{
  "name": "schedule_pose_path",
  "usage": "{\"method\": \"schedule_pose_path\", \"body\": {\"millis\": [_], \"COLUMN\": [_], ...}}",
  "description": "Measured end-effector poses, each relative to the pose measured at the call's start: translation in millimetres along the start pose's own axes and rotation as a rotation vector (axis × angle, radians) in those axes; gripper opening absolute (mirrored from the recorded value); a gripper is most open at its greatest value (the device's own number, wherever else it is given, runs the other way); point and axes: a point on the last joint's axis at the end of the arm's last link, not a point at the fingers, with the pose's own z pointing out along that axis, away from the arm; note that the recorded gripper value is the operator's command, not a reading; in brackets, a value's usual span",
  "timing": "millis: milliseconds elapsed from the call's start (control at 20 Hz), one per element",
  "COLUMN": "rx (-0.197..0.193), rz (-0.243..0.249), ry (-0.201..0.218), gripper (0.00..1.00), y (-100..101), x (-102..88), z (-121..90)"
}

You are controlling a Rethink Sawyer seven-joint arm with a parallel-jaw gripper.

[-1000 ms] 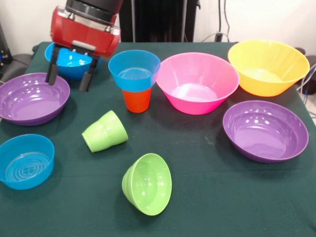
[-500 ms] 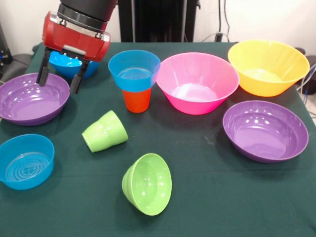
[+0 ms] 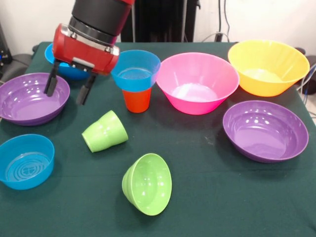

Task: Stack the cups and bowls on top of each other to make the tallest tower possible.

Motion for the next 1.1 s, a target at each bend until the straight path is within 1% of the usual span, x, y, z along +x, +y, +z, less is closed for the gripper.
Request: {"method": "schedule_pose_path", "body": {"millis": [100, 300, 600, 750, 1100], "rx": [0.003, 0.006, -0.007, -0.010, -0.013], "rz": [0.014, 0.033, 0.071, 0.081, 0.092], "ry": [0.007, 0.018, 0.044, 0.050, 0.046], "gripper": [1.00, 1.00, 1.00, 1.00, 1.00], "y": [7, 15, 31, 33, 33], "x": [-0.9, 0.2, 7.9, 9.8, 6.8], "z": [6, 14, 26, 29, 27]}}
